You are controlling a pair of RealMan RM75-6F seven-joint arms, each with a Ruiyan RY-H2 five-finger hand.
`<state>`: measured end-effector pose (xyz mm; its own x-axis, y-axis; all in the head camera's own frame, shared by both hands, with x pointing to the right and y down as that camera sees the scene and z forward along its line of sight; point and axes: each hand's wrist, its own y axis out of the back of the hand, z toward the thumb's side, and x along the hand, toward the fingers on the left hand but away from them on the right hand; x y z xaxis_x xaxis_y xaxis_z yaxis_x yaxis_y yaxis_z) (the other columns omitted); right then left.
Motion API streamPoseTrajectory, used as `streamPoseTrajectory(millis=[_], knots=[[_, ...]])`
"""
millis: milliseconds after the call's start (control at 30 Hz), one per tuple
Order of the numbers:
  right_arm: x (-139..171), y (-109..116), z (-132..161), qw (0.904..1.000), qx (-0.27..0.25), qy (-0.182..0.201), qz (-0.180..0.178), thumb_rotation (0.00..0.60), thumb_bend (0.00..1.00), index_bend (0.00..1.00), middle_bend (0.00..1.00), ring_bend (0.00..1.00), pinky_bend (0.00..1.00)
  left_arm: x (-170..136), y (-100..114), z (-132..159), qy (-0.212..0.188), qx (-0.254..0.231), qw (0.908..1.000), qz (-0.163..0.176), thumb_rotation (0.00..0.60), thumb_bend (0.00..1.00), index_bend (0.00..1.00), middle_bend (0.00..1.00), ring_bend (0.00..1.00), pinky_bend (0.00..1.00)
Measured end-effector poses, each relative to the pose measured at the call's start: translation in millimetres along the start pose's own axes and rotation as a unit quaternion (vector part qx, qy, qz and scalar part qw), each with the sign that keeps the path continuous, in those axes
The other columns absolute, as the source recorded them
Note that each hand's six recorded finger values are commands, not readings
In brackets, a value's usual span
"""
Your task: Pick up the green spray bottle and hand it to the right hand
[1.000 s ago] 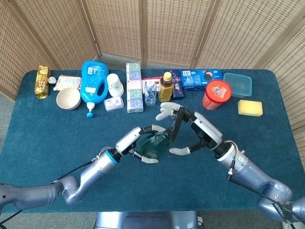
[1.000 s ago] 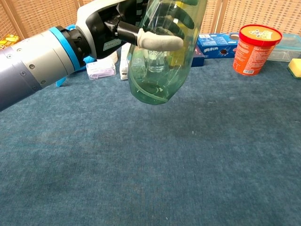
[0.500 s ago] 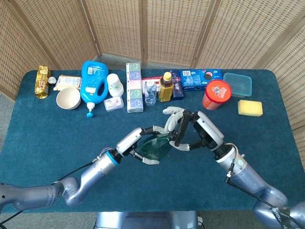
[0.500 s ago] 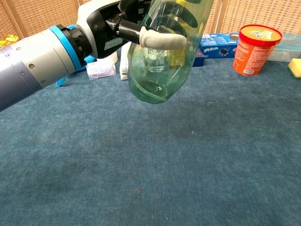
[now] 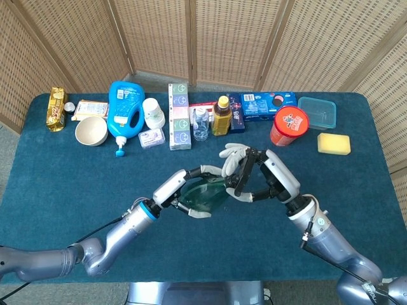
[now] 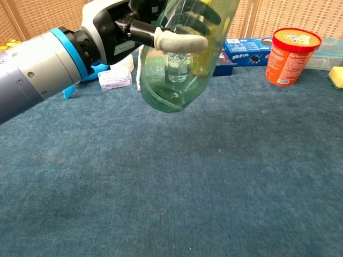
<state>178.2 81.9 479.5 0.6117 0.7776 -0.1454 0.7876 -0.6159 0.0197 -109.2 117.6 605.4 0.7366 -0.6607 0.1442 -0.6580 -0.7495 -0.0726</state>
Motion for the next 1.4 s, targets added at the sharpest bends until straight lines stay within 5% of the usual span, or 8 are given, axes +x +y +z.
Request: streamPoseTrajectory(millis=[200,400,967,1400], knots=[[3,2,-1,1.0,0.004,-0.002,-0.003,0.6,0.44,0.69,0.65,0.29,0.17,-5,7,-7,0.016,0.006,0.9999,0.001,0.6,0.05,0.0,0.01,0.07,0.37],[5,2,-3,0.9999,0.009,-0.005,-0.004,0.6,0.45,0.7,0.66,0.29,0.17,-9,12,-15,0.027,0.022,0.9994,0.002,0.6,0.05,0.0,0.0,0.0,0.27],[9,12,1,0.9992,0.037,-0.007,-0.015,0.6,0.46,0.71,0.67,0.29,0.17,-28,29,-35,0.057,0.071,0.9958,0.008,0.6,0.04,0.0,0.0,0.0,0.21],[18,25,0,0.9959,0.085,-0.024,-0.022,0.6,0.46,0.71,0.67,0.29,0.2,-76,90,-21,0.059,0.162,0.9841,0.042,0.6,0.04,0.0,0.0,0.0,0.2]])
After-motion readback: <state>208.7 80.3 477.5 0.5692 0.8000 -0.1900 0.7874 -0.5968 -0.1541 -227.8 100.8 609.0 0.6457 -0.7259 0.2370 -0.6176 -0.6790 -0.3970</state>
